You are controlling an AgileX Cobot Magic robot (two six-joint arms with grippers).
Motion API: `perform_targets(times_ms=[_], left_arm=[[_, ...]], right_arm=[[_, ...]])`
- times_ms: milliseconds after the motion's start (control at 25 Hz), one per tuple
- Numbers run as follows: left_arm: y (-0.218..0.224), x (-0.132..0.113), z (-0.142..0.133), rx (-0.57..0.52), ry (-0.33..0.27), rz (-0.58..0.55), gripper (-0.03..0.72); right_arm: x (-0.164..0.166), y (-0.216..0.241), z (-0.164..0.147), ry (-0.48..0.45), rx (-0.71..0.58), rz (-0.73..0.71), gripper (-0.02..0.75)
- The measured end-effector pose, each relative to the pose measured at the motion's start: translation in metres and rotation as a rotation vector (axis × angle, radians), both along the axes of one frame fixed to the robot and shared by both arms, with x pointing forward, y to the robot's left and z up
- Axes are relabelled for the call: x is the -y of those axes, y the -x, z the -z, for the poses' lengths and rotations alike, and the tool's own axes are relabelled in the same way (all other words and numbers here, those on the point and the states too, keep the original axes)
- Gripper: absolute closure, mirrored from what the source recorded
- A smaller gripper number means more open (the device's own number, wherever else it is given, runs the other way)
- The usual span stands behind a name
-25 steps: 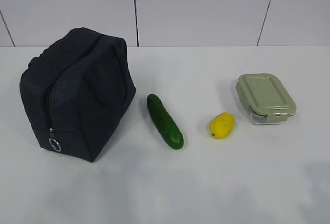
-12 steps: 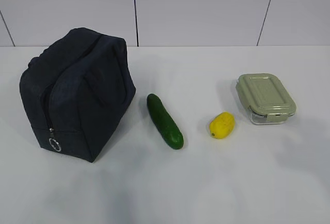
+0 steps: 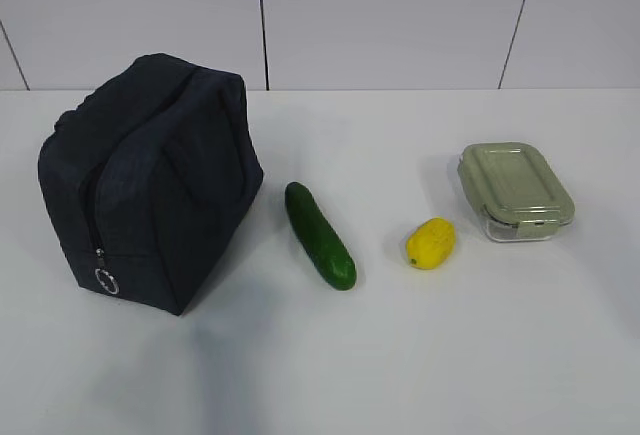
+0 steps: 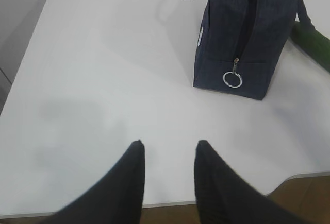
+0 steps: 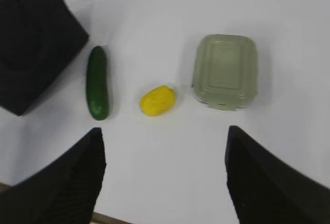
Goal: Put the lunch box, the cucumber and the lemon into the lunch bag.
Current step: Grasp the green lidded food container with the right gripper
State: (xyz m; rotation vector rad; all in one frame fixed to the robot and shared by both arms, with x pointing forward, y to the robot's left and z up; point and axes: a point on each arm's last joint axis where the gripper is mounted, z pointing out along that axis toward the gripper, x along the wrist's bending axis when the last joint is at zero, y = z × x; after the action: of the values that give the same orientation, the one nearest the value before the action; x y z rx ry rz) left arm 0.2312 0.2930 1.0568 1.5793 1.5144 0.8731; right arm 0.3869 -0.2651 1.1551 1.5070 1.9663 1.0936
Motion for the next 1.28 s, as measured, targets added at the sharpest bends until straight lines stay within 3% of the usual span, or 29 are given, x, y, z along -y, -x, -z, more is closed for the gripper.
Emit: perform_targets(times_ms=[240,400,680,1040,1280], left_arm=[[0.0,0.0,0.0,0.0,0.0,0.0,0.452],[0.0,0.0,0.0,0.0,0.0,0.0,0.452],[0.0,0.0,0.0,0.0,0.0,0.0,0.452],[0.0,0.0,0.0,0.0,0.0,0.0,0.452],[0.0,0.0,0.0,0.0,0.0,0.0,0.452]], right_arm=[[-0.01,-0.042,-0.003,0.013,-0.056,-0.126,0.197],[-0.01,-0.064,-0.002,-0.046,-0.067,-0.163,0.197],[0.035,-0.099,0.013,-0.248,-0.089,-0.175,0.197],[0.062,-0.15,0.045,-0.28,-0.185,-0.254,0.197],[0.09,-0.199,0.074,-0.328,-0.236,-0.223,0.197]])
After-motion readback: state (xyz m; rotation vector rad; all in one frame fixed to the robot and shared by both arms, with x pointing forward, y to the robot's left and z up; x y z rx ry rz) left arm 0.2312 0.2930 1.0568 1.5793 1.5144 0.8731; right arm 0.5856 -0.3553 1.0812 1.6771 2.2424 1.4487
